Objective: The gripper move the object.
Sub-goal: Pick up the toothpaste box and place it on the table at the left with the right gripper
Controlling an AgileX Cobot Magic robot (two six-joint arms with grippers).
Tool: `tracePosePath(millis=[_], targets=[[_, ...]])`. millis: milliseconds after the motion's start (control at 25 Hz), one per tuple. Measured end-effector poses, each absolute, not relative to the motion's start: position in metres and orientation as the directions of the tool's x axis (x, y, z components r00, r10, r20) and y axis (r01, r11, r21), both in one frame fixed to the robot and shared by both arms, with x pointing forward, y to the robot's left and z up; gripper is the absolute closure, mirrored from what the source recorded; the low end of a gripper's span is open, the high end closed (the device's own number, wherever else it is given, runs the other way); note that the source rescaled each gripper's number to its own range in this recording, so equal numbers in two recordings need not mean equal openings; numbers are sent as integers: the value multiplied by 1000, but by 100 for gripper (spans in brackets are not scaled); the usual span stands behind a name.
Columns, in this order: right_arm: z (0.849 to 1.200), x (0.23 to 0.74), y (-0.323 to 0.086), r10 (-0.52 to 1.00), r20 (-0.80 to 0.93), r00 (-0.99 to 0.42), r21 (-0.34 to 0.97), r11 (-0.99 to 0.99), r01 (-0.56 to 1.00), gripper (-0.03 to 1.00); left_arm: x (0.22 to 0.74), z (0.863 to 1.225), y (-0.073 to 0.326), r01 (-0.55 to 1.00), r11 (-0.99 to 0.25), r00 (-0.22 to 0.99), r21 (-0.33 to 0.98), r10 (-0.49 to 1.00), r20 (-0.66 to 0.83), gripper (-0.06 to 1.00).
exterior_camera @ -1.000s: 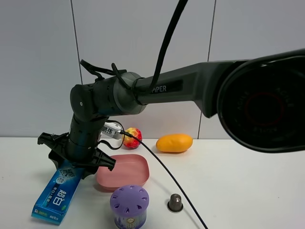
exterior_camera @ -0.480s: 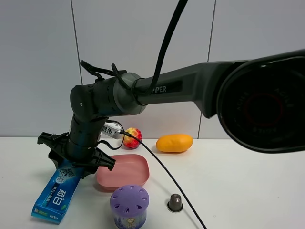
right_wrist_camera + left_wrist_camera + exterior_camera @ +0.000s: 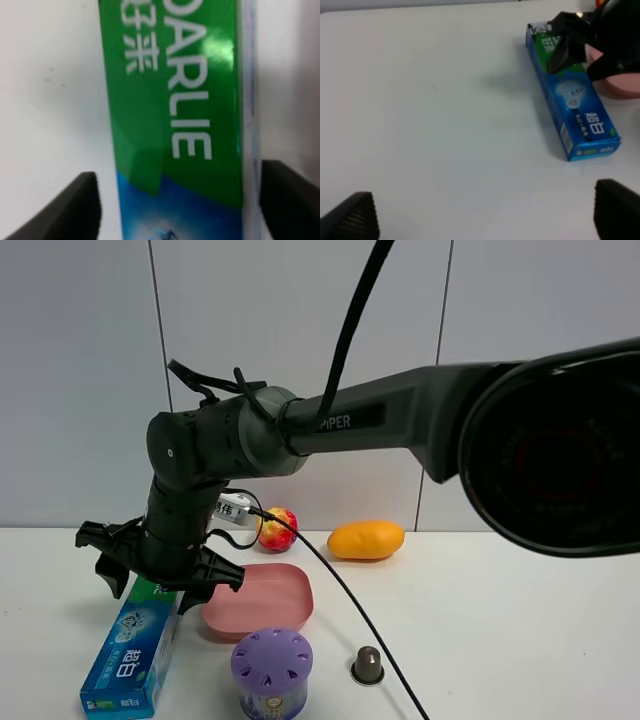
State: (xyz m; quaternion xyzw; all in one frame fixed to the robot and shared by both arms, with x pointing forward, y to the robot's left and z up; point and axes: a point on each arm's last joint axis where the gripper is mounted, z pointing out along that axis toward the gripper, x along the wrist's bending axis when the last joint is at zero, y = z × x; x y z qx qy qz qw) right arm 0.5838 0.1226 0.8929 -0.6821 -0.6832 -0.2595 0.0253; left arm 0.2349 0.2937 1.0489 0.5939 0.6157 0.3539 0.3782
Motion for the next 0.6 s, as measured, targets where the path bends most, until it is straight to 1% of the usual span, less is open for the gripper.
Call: tracePosePath(millis=[40, 80, 160, 280, 400, 520, 600], targets=[[894, 584, 123, 917, 391, -72, 324, -64, 944, 43, 235, 1049, 294, 464, 44, -9, 885, 999, -45, -6], [895, 584, 123, 916, 394, -74, 327, -64, 943, 38, 235, 1049, 294, 464, 44, -9, 885, 999, -45, -6], [897, 584, 123, 915, 396, -75, 329, -65, 942, 34, 235, 1049, 294, 464, 44, -9, 885, 999, -45, -6], [907, 585, 123, 908, 412, -81, 341, -71, 937, 33, 235, 1049, 294, 464, 44, -9, 885, 999, -45, -6], [930, 585, 123, 896, 429, -114, 381, -66, 922, 33, 235, 1049, 294, 464, 43, -8, 885, 999, -44, -6], [966, 584, 119, 883, 409, -231, 475, 10, 880, 33, 235, 1049, 294, 464, 43, -8, 885, 999, -44, -6], [994, 581, 115, 862, 357, -361, 558, 114, 822, 33, 235, 1049, 294, 464, 43, -8, 885, 999, -44, -6]])
